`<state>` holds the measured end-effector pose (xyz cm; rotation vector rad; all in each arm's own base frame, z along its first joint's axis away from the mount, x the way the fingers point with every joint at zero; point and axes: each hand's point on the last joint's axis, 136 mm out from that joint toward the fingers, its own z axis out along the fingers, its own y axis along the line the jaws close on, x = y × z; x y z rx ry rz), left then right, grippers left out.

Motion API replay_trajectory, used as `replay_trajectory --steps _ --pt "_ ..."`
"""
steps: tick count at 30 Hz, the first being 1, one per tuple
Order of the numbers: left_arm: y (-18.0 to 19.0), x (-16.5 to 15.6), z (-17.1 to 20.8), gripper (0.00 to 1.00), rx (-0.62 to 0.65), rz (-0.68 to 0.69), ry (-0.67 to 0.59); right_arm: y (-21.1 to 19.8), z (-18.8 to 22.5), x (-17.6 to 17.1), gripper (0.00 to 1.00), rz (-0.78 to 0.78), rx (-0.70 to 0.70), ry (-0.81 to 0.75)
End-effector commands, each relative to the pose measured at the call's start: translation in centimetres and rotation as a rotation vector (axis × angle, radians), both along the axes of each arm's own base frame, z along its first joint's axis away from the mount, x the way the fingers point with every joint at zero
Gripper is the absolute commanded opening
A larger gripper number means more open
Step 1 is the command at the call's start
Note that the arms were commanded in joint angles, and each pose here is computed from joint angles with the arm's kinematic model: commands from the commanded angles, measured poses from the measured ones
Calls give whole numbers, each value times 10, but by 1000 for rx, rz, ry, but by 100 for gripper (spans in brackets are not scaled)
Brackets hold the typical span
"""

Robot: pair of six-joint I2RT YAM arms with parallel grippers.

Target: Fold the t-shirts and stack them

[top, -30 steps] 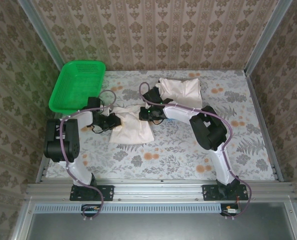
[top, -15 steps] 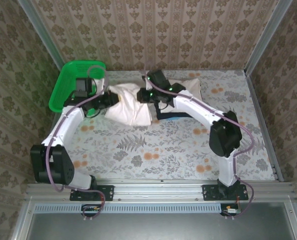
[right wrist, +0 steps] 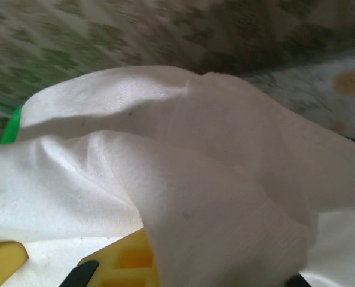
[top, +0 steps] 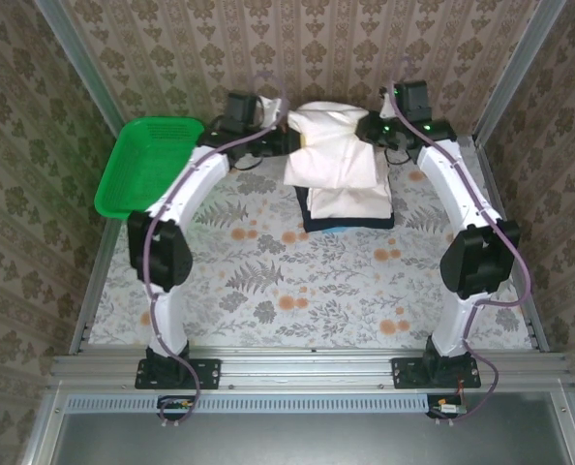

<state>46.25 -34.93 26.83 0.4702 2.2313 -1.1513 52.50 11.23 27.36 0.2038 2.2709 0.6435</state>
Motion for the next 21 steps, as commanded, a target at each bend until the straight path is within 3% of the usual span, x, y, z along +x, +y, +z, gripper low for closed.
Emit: replay_trajectory --steps 1,4,8,11,14,15,21 --pt "-20 -4 -20 0 14 -16 89 -21 -54 8 0 17 34 99" --pt "-28 2 -45 0 39 -7 135 -35 -86 21 0 41 111 165" --pt "-27 7 -68 0 71 17 178 -52 -108 31 0 32 107 207" --pt "-20 11 -82 12 118 38 192 -52 -113 33 7 49 105 209" --pt "-12 14 -90 37 138 55 204 -57 -113 31 23 41 71 219" --pt "-9 16 -92 48 144 62 207 -58 -110 30 24 38 61 213" --pt "13 22 -86 56 190 106 175 -83 -68 13 42 -65 -89 137"
